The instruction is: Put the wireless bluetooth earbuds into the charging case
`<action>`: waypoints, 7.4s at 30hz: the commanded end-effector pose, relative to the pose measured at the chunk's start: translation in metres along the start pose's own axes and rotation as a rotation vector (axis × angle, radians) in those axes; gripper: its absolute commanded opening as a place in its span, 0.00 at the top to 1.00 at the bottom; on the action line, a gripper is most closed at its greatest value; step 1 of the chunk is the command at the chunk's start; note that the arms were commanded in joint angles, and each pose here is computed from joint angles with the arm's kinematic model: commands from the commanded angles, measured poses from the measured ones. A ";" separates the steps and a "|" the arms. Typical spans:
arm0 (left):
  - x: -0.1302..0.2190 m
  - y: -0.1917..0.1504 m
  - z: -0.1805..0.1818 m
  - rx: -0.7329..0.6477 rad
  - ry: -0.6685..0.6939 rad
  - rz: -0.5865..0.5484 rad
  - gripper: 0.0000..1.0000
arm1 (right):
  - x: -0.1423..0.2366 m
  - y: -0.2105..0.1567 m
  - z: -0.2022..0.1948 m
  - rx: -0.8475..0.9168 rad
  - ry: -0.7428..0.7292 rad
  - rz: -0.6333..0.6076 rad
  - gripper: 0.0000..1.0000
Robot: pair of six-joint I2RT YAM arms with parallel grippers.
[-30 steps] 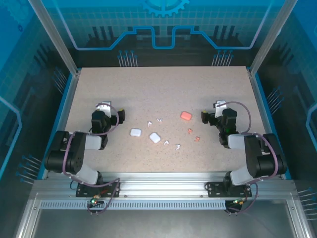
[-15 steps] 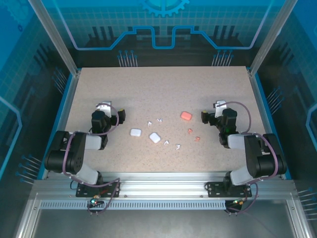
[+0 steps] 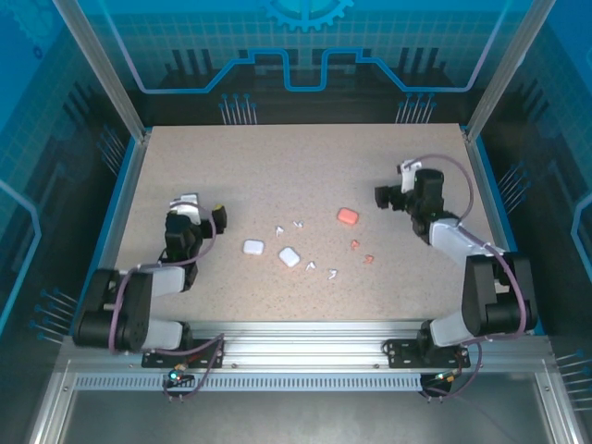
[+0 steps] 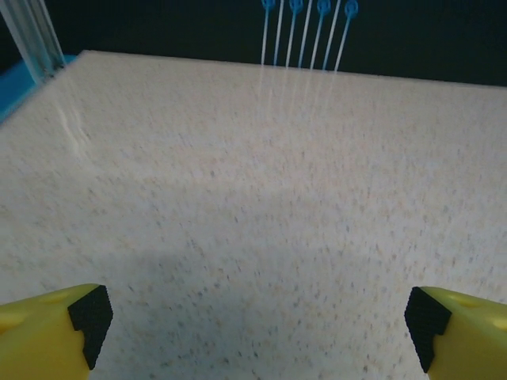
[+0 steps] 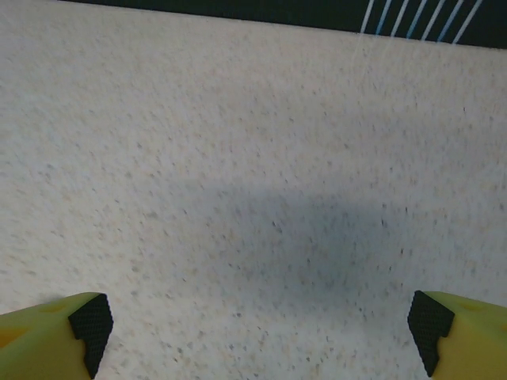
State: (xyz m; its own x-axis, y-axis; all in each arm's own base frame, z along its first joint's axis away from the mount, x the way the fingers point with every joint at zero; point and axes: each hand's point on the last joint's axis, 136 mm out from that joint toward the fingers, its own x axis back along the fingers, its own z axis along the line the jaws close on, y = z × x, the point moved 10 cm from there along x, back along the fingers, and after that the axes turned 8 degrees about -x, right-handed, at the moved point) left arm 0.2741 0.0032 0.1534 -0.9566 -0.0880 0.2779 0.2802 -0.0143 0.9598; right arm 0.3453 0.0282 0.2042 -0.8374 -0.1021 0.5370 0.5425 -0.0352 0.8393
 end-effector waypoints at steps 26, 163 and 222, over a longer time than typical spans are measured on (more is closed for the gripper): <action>0.026 0.056 -0.013 0.403 -0.170 0.359 0.01 | -0.054 -0.037 0.135 0.759 0.202 1.072 0.15; 0.061 0.174 -0.198 0.209 -1.183 0.173 0.94 | 0.181 0.049 0.158 0.642 0.814 0.017 0.00; 0.096 0.161 -0.188 -0.197 -1.471 -0.535 0.86 | 0.177 0.085 0.167 0.566 1.273 0.057 0.80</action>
State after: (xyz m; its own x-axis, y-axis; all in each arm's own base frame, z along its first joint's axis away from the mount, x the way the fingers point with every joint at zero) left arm 0.2437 -0.1965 0.3240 -0.1408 0.9741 -0.1769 -0.1678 0.1526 0.9739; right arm 0.2415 0.1719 0.3736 -0.0513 -0.9112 0.4089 0.2295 0.3877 0.8928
